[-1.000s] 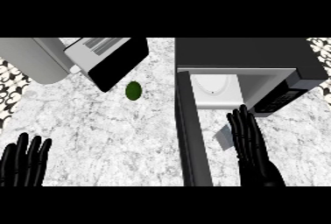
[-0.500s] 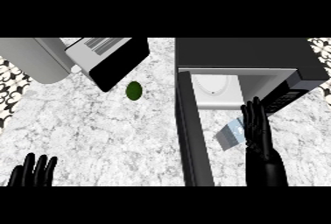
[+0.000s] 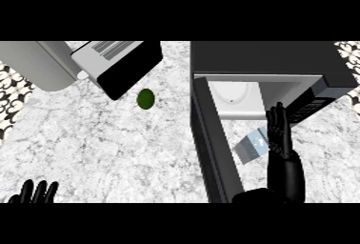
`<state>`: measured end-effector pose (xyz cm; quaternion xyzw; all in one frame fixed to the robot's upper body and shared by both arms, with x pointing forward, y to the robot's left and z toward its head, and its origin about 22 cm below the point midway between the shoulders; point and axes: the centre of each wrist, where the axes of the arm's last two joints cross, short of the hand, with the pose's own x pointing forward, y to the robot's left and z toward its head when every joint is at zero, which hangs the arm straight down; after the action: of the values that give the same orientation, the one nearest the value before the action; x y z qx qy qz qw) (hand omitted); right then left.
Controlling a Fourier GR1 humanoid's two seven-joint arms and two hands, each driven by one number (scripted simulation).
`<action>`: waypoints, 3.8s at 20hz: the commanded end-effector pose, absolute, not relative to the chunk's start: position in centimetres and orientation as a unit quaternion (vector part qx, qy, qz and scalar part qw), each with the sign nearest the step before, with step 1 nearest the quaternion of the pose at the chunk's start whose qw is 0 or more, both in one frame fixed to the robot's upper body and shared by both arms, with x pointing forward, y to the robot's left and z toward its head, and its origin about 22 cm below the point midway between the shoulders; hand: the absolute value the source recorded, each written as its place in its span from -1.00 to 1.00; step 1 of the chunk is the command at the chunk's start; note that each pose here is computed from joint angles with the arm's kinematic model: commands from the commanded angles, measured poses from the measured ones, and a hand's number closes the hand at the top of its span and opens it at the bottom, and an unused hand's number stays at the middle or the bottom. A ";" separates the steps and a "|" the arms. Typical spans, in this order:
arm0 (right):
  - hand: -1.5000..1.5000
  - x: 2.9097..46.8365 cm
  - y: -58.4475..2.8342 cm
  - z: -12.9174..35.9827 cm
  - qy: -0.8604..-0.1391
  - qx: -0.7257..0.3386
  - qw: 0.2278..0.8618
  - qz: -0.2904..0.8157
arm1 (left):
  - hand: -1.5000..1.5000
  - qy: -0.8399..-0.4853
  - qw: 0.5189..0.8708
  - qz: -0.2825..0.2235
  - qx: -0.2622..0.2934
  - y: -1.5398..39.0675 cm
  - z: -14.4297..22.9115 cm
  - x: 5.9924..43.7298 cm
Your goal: Pick up the milk, place it into the microwave and close the microwave
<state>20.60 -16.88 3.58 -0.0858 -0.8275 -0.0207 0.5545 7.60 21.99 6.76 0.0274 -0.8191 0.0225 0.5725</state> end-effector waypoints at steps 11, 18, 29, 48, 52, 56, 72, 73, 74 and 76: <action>-1.00 22.8 -24.4 -3.4 -0.804 -0.151 0.575 -0.015 | -1.00 -0.818 0.574 0.025 0.024 22.9 6.6 6.6; -1.00 22.6 -26.4 -3.8 -0.785 -0.139 0.603 0.013 | -1.00 -0.818 0.575 0.022 0.027 23.0 6.8 5.2; -1.00 22.6 -26.6 -10.3 -0.768 -0.148 0.623 0.023 | -1.00 -0.814 0.580 0.022 0.030 22.0 5.9 5.3; -1.00 24.2 -27.7 -15.3 -0.763 -0.083 0.641 0.004 | -1.00 -0.814 0.580 0.035 0.025 22.0 5.6 5.6; -1.00 25.2 -29.2 -14.5 -0.778 -0.077 0.624 -0.011 | -1.00 -0.816 0.578 0.032 0.015 22.8 6.0 6.4; 1.00 24.1 -26.9 -15.8 -0.782 -0.023 0.622 -0.046 | -1.00 -0.817 0.576 0.023 0.023 24.4 6.5 5.6; 1.00 25.5 -28.8 -13.9 -0.790 0.135 0.596 -0.052 | -1.00 -0.816 0.576 0.039 0.033 24.2 5.2 5.2; 1.00 26.6 -30.0 -12.7 -0.787 0.145 0.599 -0.034 | -1.00 -0.821 0.569 0.039 0.033 22.8 5.6 5.7; 1.00 27.1 -31.4 -11.9 -0.788 0.146 0.598 -0.026 | -1.00 -0.817 0.576 0.029 0.026 24.1 5.1 4.7; 1.00 27.4 -34.9 -10.4 -0.779 0.171 0.604 -0.009 | -1.00 -0.823 0.566 0.029 0.030 23.8 5.6 5.4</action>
<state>26.62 -30.35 -12.61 0.0946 -0.7764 -0.0321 0.6222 5.27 23.71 5.52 0.0339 -0.8189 0.0316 0.5721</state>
